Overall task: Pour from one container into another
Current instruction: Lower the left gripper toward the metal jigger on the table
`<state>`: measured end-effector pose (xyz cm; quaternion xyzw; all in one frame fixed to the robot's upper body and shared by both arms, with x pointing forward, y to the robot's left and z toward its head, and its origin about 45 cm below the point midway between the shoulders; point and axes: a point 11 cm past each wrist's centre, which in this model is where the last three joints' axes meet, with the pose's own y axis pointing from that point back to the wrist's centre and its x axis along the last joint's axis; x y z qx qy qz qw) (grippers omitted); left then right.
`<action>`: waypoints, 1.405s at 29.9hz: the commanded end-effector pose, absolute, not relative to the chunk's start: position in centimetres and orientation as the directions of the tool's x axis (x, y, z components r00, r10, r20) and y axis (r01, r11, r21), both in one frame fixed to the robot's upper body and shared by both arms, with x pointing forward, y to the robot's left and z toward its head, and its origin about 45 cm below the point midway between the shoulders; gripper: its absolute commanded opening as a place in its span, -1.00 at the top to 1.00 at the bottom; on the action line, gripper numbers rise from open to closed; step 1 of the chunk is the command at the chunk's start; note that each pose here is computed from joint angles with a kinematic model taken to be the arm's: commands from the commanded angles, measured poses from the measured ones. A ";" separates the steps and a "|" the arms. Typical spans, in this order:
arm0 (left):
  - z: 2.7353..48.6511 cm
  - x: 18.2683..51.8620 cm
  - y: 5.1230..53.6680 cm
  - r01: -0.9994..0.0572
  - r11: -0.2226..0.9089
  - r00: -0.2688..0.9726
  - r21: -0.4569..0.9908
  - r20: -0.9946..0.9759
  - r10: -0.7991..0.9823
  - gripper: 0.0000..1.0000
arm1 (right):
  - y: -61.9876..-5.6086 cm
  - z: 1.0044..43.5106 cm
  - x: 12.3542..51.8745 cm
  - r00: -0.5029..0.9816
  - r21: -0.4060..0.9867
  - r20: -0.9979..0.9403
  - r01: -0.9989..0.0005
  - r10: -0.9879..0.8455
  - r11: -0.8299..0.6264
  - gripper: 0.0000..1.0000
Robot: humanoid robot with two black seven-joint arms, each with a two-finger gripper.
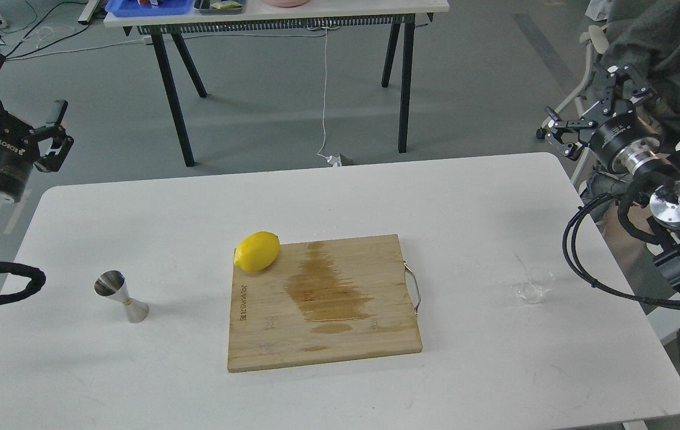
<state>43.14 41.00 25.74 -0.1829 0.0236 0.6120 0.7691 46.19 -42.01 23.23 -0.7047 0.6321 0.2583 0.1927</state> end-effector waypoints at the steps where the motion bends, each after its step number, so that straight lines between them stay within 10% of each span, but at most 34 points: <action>1: 25.8 43.2 41.0 -0.950 0.176 0.247 -0.258 -0.275 0.929 -0.99 | -42.0 23.1 46.1 0.066 0.057 -0.607 -0.990 -0.792 -0.127 -0.97; 17: 27.4 43.9 42.7 -0.953 0.162 0.219 -0.256 -0.210 0.953 -1.00 | -42.1 22.0 45.4 0.059 0.069 -0.613 -0.989 -0.788 -0.128 -0.97; 31: 30.1 44.4 39.6 -0.879 0.477 0.423 0.027 0.509 0.750 -1.00 | -42.1 20.7 44.4 0.046 0.091 -0.620 -0.987 -0.783 -0.131 -0.97; 42: 28.1 43.5 38.2 -0.828 0.510 0.491 0.233 0.740 0.459 -1.00 | -42.4 19.9 43.9 0.031 0.106 -0.622 -0.987 -0.782 -0.123 -0.97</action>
